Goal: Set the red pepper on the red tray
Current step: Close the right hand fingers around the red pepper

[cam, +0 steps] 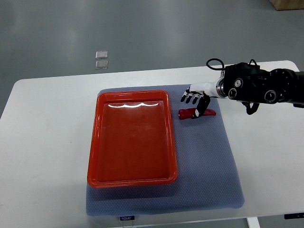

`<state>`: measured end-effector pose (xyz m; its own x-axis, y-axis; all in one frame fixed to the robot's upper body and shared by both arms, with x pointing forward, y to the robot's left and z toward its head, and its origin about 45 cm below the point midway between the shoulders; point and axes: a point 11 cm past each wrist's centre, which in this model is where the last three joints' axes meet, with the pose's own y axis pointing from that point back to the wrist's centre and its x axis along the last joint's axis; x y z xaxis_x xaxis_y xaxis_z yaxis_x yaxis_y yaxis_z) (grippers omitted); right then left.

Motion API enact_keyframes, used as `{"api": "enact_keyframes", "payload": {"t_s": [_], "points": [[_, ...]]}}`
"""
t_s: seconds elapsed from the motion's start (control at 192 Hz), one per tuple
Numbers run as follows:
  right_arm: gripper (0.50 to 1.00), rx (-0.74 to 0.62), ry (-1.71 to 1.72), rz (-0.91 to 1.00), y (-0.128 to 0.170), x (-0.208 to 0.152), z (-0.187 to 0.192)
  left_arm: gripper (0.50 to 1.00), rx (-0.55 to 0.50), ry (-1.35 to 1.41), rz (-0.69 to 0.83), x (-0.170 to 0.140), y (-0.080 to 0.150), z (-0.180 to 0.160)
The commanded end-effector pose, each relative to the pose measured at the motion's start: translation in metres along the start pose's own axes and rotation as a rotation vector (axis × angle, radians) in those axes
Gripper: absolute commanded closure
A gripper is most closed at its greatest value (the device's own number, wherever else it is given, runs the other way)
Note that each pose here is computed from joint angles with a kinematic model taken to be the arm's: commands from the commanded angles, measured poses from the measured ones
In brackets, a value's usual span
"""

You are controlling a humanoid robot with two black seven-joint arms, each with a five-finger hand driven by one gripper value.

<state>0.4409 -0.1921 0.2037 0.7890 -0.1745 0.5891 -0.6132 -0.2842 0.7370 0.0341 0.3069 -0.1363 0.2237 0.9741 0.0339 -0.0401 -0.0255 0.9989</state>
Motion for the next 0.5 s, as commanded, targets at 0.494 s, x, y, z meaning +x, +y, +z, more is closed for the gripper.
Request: {"api": "enact_keyframes", "payload": {"t_s": [0.494], "points": [[0.789,-0.03,0.054,0.031,-0.008,-0.014,0.012,0.5,0.002,0.002,0.004,0.001,0.0,0.0]]}}
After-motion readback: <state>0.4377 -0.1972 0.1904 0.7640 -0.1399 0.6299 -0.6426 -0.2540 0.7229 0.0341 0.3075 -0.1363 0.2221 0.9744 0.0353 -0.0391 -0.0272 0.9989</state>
